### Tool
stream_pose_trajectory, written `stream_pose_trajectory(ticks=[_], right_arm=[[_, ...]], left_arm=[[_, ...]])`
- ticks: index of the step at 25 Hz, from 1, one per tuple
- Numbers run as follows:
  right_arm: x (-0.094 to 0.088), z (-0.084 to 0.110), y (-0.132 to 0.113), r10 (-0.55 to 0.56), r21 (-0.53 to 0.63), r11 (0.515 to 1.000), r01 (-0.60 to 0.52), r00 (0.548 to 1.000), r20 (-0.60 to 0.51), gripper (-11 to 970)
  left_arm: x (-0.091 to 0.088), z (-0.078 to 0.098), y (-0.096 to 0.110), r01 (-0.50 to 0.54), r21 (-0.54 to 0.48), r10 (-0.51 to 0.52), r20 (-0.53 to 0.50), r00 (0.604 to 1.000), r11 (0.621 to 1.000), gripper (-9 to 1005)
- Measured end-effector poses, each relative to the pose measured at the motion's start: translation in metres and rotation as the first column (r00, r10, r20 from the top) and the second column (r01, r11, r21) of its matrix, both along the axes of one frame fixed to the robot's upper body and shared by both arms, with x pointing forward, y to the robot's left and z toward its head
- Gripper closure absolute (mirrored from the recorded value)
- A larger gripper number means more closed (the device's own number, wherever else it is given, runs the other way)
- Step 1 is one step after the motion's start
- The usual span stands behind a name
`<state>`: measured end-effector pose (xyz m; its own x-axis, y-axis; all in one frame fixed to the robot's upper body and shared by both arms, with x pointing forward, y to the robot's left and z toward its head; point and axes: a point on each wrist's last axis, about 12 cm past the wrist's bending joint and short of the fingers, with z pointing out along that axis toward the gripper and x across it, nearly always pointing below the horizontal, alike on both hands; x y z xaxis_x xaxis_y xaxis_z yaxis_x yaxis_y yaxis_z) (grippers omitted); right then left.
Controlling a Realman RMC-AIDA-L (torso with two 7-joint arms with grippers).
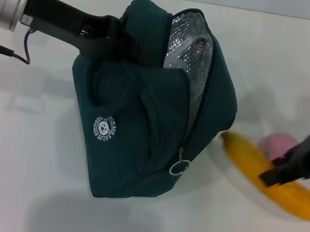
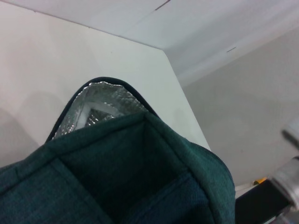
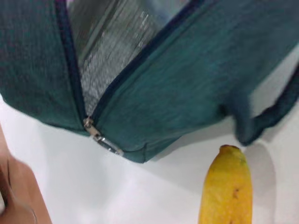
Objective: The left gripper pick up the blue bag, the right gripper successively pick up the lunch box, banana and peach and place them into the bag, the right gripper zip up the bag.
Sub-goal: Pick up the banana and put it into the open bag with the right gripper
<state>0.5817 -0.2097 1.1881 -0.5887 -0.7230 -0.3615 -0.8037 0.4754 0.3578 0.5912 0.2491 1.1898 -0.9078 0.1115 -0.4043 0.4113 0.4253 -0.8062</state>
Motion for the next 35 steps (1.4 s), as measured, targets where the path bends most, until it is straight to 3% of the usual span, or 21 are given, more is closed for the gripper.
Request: stream_pose_trajectory(ticks=[8, 15, 20, 24, 25, 31, 35], right_arm=[[0.004, 0.033, -0.065, -0.183, 0.198, 0.965, 0.173, 0.983, 0.034, 553], [-0.004, 0.074, -0.098, -0.266, 0.53, 0.831, 0.167, 0.957, 0.115, 552], [-0.008, 0.086, -0.089, -0.242, 0.73, 0.683, 0.024, 0.95, 0.196, 551], [-0.001, 0.081, -0.068, -0.229, 0.815, 0.574, -0.077, 0.941, 0.25, 550], [-0.001, 0.081, -0.068, -0.229, 0.815, 0.574, -0.077, 0.941, 0.25, 550], [0.007, 0.055, -0.038, -0.241, 0.898, 0.405, -0.174, 0.927, 0.289, 548], [0.009, 0.034, -0.02, -0.246, 0.92, 0.334, -0.207, 0.923, 0.297, 548]], left_arm=[[-0.001, -0.001, 0.0, 0.001, -0.001, -0.001, 0.007, 1.0, 1.0, 964], [-0.002, -0.002, 0.0, 0.005, -0.001, -0.005, 0.009, 1.0, 1.0, 964], [-0.002, -0.005, -0.001, 0.011, -0.006, -0.011, 0.006, 1.0, 1.0, 964], [-0.002, -0.005, -0.001, 0.014, -0.008, -0.014, 0.004, 1.0, 1.0, 964], [-0.002, -0.005, -0.001, 0.015, -0.007, -0.015, 0.004, 1.0, 1.0, 964], [-0.003, -0.007, -0.001, 0.015, -0.008, -0.015, 0.007, 1.0, 1.0, 963], [-0.003, -0.007, -0.001, 0.015, -0.009, -0.015, 0.006, 1.0, 1.0, 963]])
